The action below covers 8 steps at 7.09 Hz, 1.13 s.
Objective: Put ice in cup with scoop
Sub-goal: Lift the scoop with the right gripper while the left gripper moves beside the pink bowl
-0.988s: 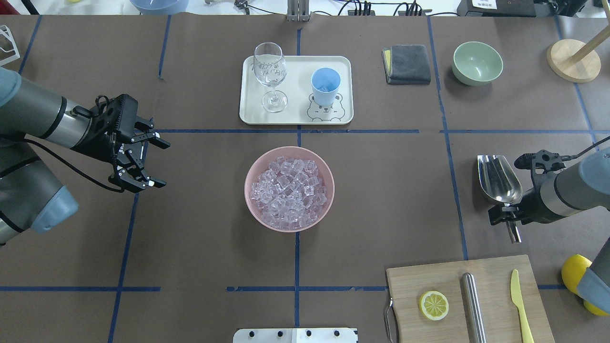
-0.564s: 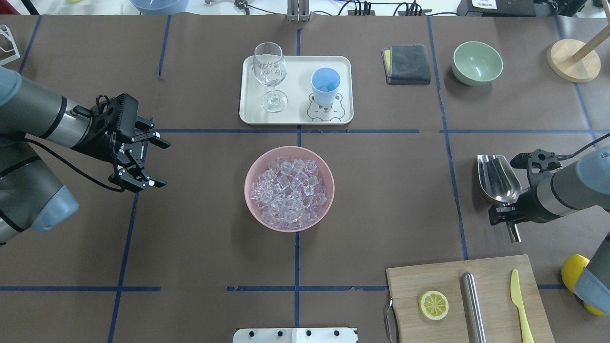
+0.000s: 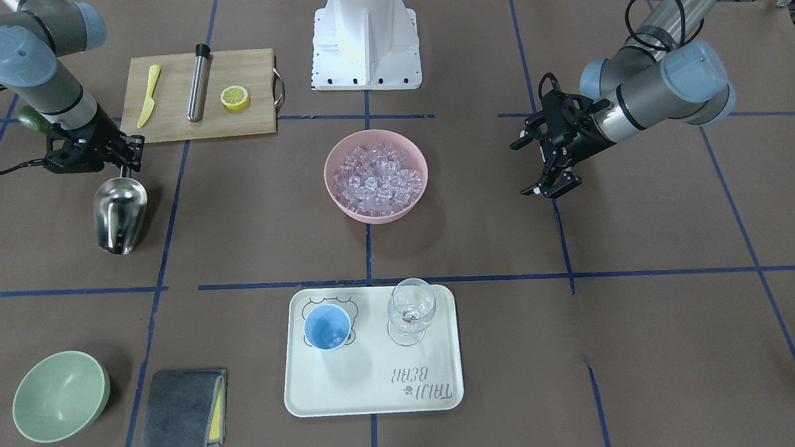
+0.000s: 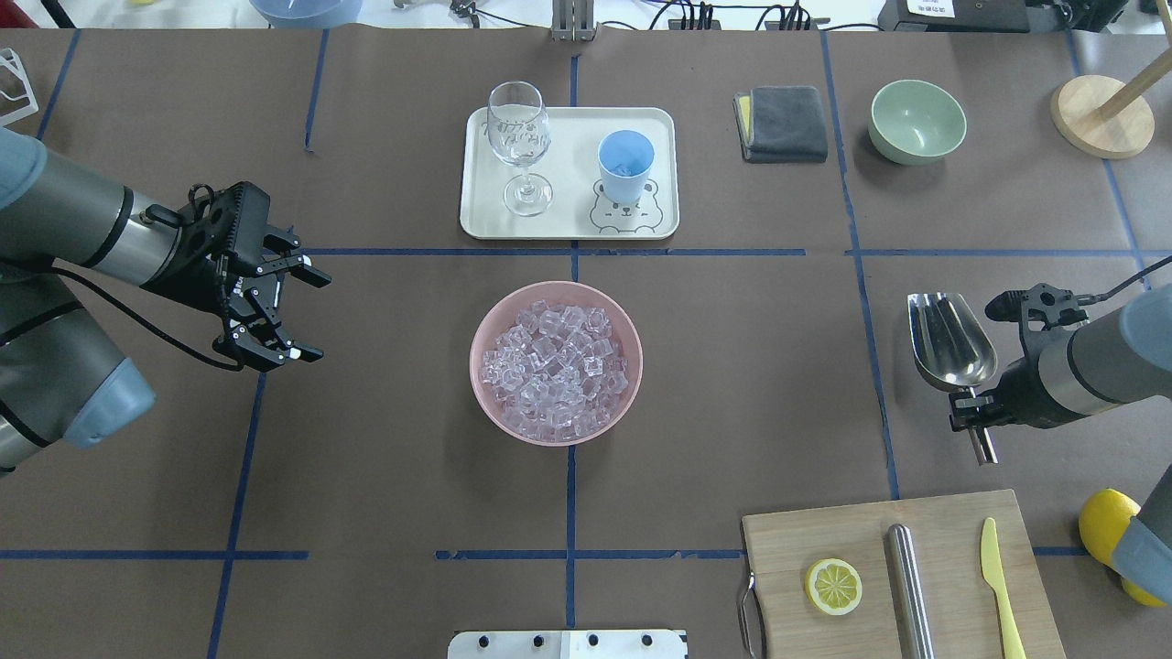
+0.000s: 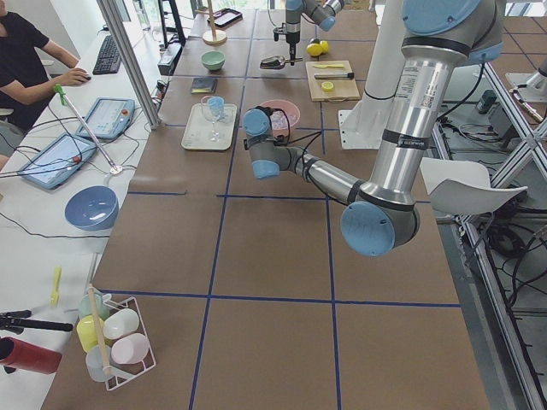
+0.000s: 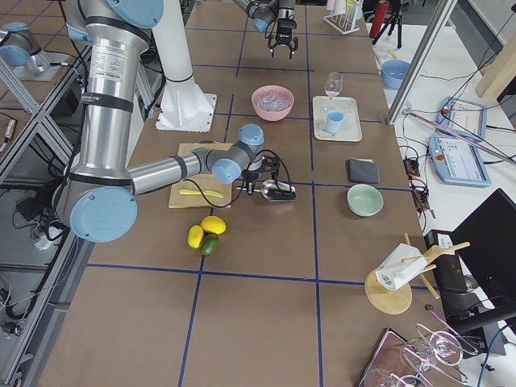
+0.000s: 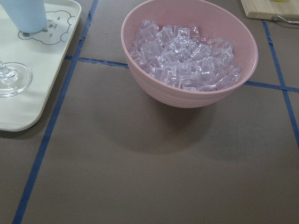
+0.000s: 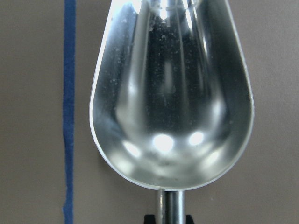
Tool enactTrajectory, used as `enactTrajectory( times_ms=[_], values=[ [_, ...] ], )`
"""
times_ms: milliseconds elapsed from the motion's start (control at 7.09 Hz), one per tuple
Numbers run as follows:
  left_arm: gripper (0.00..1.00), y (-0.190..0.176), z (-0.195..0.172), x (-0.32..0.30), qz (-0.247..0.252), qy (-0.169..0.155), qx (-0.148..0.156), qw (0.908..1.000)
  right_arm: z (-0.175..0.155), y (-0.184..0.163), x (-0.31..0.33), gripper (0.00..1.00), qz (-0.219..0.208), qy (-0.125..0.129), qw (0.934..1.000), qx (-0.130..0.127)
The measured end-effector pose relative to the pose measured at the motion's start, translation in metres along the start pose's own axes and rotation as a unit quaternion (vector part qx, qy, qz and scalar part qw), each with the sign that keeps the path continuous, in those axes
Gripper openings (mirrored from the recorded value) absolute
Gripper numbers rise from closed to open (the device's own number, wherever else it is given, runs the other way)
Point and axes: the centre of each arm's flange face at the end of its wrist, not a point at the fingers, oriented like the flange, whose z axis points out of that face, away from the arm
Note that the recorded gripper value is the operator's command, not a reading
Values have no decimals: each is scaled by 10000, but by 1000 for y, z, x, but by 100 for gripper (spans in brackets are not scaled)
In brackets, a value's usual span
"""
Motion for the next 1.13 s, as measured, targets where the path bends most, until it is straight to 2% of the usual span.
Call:
enactTrajectory(
  times_ms=[141,282,564,705,846,1129],
  values=[
    [100,-2,1,0,-8,6,9,10000,-22,-4,-10,0,-31,-142,9997,176],
    [100,-3,0,1,-17,9,15,10000,-54,-11,-19,0,-52,-326,9984,461],
    [100,-6,0,1,-54,14,35,10000,-112,-24,-33,0,-118,-640,9930,983],
    [100,-8,1,1,-82,16,46,10000,-128,-34,-45,0,-171,-654,9913,1131],
    [100,-11,2,2,-80,34,62,9999,-142,-49,-64,0,-228,-467,9911,1225],
    [100,-19,12,12,-80,151,95,9998,-170,-80,-126,0,-292,37,9927,1166]
  ],
)
